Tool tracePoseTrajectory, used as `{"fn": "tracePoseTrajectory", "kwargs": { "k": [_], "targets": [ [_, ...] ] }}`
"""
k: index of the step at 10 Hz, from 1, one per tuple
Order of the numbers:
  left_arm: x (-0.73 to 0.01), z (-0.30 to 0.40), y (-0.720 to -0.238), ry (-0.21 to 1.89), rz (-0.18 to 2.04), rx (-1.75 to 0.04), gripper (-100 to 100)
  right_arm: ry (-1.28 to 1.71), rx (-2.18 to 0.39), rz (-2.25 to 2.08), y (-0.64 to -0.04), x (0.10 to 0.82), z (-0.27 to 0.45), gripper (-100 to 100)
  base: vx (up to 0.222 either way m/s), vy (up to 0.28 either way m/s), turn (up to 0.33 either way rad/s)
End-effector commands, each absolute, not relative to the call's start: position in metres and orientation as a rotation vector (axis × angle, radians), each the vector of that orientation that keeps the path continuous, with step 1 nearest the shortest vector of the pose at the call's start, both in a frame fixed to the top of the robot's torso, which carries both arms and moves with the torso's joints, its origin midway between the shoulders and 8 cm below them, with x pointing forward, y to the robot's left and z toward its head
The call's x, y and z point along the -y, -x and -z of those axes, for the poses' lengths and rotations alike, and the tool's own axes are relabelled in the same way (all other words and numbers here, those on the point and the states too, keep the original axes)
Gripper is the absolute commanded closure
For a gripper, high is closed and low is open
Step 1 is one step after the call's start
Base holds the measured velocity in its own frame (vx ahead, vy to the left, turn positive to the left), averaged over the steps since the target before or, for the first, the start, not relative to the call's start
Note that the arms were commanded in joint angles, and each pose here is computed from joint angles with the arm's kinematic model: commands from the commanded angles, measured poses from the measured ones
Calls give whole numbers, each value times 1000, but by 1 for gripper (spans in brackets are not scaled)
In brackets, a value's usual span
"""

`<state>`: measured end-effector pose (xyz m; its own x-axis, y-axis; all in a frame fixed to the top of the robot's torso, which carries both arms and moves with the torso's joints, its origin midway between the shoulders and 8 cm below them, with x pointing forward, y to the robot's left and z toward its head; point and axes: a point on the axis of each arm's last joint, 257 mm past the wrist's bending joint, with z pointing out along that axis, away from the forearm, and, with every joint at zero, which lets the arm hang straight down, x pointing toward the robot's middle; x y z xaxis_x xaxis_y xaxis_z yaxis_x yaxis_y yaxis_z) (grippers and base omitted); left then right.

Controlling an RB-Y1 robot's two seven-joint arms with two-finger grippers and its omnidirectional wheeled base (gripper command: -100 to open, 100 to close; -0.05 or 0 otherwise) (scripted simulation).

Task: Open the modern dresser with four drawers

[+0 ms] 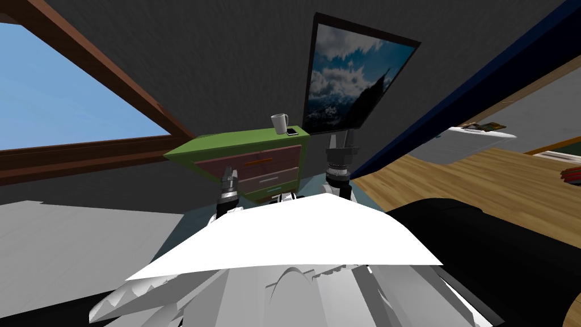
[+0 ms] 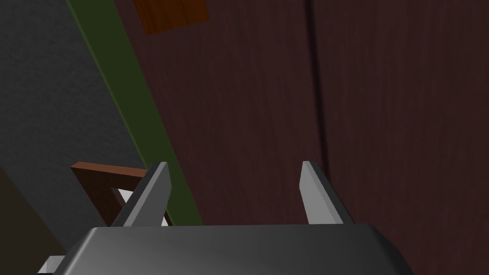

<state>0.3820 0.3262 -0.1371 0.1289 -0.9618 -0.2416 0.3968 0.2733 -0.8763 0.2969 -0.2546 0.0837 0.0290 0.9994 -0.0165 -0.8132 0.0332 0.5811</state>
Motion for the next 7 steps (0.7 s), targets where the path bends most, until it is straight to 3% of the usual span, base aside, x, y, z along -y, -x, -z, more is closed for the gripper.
{"fn": "tracePoseTrajectory", "kwargs": {
  "k": [1,7],
  "targets": [
    [-332,164,-380,783,1117,-992,-100,-478,-489,-1483,-297,255,-84,0,1,-8,-60],
    [-346,203,-373,836,1089,-1018,-100,-478,-489,-1483,-297,255,-84,0,-3,-9,-52]
  ]
}}
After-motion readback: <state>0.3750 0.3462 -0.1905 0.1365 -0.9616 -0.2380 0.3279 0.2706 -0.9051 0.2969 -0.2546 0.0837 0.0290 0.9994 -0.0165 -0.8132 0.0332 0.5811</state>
